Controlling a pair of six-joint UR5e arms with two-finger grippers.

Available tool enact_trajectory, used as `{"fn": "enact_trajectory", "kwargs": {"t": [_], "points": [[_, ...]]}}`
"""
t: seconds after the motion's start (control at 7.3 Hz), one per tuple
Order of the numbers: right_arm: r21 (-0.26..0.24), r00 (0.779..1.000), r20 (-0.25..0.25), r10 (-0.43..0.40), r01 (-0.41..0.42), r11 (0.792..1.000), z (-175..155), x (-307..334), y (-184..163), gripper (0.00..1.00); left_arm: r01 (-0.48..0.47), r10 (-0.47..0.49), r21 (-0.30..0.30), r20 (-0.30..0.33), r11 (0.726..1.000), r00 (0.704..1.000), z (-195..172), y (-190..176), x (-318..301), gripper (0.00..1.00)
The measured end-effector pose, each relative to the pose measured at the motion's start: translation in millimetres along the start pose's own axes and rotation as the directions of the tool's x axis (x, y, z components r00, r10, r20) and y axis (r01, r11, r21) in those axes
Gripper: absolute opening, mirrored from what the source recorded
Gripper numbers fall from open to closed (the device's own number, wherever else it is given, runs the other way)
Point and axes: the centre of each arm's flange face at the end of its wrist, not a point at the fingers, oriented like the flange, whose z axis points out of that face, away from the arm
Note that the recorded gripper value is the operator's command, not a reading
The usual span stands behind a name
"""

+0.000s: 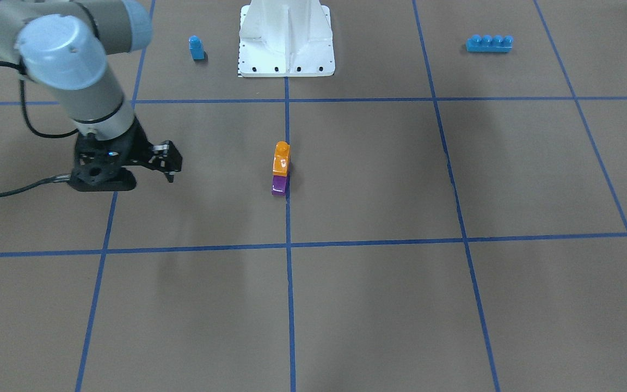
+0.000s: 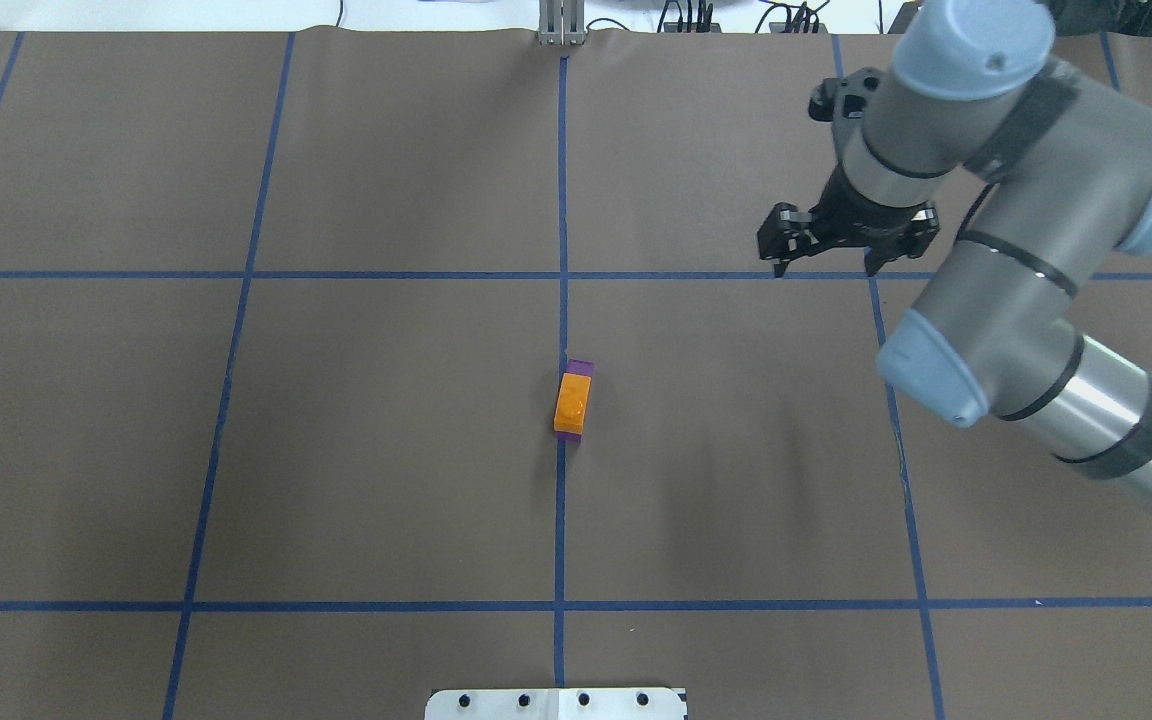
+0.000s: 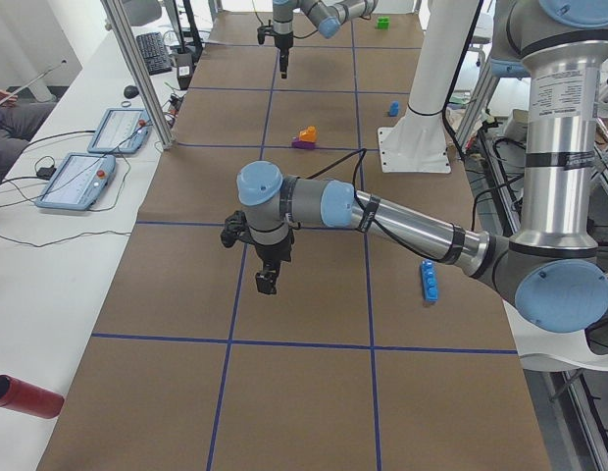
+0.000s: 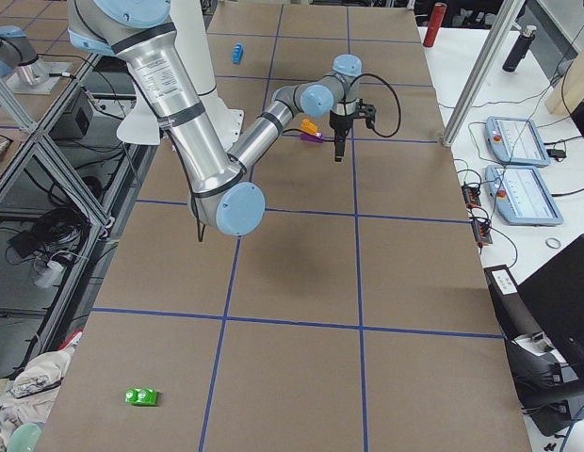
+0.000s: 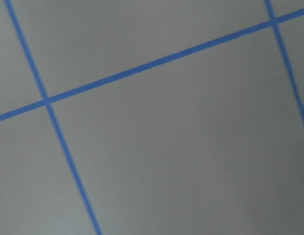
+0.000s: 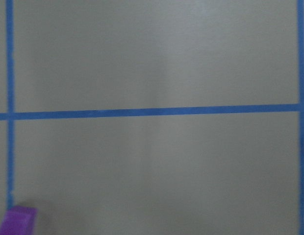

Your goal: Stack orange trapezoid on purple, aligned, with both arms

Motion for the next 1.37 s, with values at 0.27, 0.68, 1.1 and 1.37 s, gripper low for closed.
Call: {"fn": "enact_trajectory", "kwargs": {"t": [0.27, 0.68, 1.1, 1.37], "points": [[-0.032, 0.991, -0.028, -0.128, 0.127, 0.991, -9, 151, -8, 1.00, 0.040, -0.040, 0.027, 0.010, 0.999, 0.999, -5, 10, -29, 1.00], [-0.074, 0.961, -0.006, -0.275, 0.274, 0.959, -18, 340, 11, 1.00, 0.060, -0.061, 0.022, 0.017, 0.998, 0.998, 15, 24, -65, 1.00], [-0.079, 0.958, -0.008, -0.286, 0.285, 0.955, -25, 448, 58, 1.00, 0.072, -0.072, 0.028, 0.007, 0.997, 0.997, 35, 35, -81, 1.00], [-0.080, 0.972, -0.011, -0.236, 0.234, 0.969, -27, 478, 86, 1.00, 0.119, -0.119, 0.037, 0.006, 0.992, 0.993, 32, 32, -78, 1.00]]}}
